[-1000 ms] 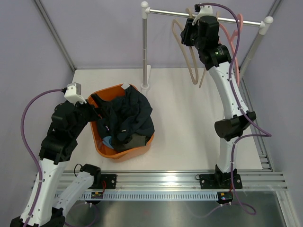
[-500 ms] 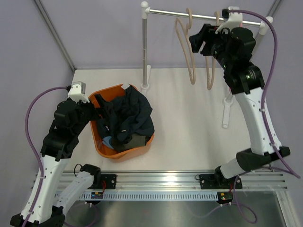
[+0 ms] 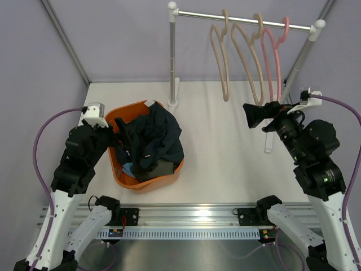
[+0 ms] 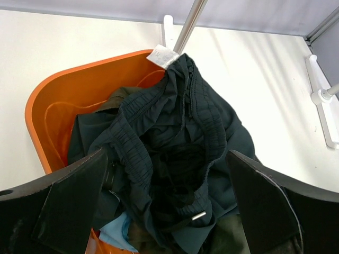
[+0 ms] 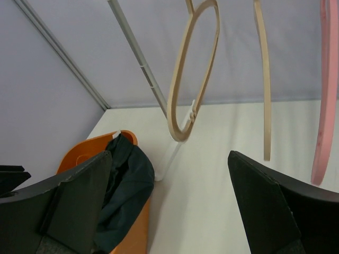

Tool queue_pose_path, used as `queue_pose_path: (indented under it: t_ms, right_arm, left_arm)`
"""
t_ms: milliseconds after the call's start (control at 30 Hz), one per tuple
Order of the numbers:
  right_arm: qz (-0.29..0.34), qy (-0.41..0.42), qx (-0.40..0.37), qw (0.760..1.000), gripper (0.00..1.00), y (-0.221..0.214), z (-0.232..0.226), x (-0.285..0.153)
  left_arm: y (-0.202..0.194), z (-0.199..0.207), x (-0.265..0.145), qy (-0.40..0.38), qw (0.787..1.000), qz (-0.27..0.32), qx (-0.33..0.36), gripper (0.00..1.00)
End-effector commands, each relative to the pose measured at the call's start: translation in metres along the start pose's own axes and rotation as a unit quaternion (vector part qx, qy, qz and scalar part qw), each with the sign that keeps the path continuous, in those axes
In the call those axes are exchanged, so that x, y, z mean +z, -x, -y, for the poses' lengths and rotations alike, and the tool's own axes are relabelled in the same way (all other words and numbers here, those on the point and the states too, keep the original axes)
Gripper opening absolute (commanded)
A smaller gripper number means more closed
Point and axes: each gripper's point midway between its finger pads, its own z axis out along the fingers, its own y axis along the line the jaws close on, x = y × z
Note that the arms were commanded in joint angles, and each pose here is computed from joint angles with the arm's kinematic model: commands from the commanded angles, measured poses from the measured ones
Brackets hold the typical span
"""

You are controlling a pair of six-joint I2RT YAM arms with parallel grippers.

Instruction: Remove the shorts from the hanger

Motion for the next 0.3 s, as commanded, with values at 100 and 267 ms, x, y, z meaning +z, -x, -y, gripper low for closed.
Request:
queue_pose_path:
  t_ms: [100, 267]
  right_arm:
    - [-0.013, -0.003, 0.027, 1.000, 1.00, -0.027, 0.007, -0.008]
    - [-0.018, -0.005, 0.025, 1.000, 1.00, -0.037, 0.012, -0.008]
  left_arm:
    - [-0.005, -0.002, 0.003, -0.012, 0.999, 0.031, 0.016, 0.99]
    - [-0.018, -0.006, 0.006, -0.011, 0.999, 0.027, 0.020, 0.99]
